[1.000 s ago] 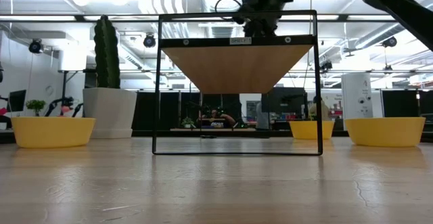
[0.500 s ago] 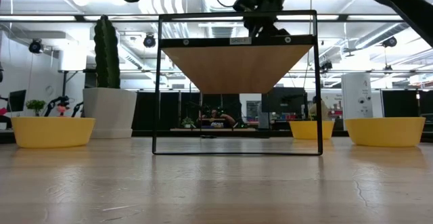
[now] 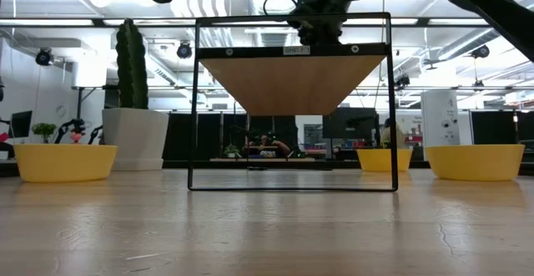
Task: Pick & Place Mini bowls
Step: Stack the top white bowl on top of the other white bowl on the shelf
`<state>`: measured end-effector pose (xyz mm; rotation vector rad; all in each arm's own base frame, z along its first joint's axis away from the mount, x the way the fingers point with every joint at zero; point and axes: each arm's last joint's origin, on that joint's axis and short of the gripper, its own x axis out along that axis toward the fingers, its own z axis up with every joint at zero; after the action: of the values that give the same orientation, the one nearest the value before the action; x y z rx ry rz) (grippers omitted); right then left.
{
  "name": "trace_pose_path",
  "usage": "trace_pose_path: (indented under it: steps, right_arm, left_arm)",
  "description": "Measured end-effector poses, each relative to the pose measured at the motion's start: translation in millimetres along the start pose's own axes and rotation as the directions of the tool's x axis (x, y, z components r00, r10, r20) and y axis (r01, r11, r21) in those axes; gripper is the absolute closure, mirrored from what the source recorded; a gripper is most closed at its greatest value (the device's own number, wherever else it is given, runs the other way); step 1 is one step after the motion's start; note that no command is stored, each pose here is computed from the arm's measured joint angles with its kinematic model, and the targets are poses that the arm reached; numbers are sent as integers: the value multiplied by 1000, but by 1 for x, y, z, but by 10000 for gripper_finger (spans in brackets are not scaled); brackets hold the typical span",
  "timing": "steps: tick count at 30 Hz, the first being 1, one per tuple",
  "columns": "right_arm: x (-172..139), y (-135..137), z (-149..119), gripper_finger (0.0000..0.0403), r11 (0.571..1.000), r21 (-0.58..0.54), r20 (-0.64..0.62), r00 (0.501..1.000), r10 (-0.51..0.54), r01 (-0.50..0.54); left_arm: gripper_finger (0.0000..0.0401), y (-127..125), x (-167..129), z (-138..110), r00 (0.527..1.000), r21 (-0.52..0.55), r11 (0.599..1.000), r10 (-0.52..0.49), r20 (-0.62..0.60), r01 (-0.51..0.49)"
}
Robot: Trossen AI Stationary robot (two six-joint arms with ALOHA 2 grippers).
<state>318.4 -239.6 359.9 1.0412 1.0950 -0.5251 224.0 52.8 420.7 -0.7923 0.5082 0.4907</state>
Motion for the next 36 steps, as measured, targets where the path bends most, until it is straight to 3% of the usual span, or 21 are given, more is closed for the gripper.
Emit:
trace_pose_path:
  steps: [21,28,36]
  right_arm:
    - [5,-3,0,394,999,6,-10,999,-41,41]
    - [-10,21,-22,394,998,-62,9,1000,7,-6]
    - [4,47,-37,394,991,-134,-25,1000,15,-18]
  left_arm:
    - [309,0,0,0,1000,0,1000,-3,3,3]
    - [309,0,0,0,1000,0,1000,-3,3,3]
    - [309,0,0,0,1000,0,1000,-4,4,4]
